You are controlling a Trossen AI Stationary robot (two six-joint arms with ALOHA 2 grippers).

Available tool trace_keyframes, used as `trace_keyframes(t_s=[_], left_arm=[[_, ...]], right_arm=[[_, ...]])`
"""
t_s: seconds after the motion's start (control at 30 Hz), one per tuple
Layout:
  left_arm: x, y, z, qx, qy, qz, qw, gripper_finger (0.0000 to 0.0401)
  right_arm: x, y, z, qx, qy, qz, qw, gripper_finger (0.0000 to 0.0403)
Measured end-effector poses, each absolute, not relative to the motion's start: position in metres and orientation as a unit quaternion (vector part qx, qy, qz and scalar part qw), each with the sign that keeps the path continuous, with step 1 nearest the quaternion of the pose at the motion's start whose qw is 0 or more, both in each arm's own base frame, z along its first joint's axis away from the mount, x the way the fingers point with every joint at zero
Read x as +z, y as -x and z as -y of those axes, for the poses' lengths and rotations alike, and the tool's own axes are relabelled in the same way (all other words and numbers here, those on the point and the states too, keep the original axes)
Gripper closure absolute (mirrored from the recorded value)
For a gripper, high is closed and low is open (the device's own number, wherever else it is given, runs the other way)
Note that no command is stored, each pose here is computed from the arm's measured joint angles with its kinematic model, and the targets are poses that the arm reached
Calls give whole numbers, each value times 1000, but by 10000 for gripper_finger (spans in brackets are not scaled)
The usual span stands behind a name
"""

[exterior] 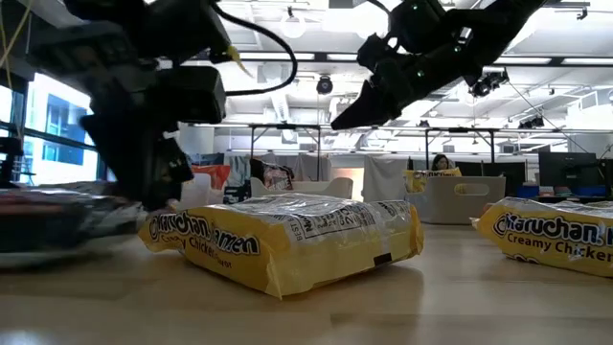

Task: Sort Maruchan noodles
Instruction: Put the black noodle pack into the white bin

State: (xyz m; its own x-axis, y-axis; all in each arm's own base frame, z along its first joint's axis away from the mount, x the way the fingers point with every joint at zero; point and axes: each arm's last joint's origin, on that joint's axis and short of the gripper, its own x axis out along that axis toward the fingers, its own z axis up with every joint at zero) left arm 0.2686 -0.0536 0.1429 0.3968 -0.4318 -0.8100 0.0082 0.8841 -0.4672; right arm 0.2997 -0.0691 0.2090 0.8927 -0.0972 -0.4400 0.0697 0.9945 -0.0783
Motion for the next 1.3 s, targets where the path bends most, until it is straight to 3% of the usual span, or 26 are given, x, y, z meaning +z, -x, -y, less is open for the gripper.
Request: trace_keyframes(t_s=[0.33,0.63,0.83,1.13,1.3], left_arm=[[170,-265,9,-63,215,-429,875,400],[212,-255,-16,47,198,-314,927,401],[236,-255,-27,127,186,-204,953,401],[249,-258,-35,176,178,-129,959,401],[251,-257,-44,197,177,-111,958,401]], right_arm=[[203,-298,66,-56,-71,-251,964,370],[209,-305,49,-27,-148,-221,963,240],[214,-309,36,-41,-135,-189,972,172],[219,-309,28,-129,-93,-167,973,163],[245,-283,38,-167,-56,-181,968,162]])
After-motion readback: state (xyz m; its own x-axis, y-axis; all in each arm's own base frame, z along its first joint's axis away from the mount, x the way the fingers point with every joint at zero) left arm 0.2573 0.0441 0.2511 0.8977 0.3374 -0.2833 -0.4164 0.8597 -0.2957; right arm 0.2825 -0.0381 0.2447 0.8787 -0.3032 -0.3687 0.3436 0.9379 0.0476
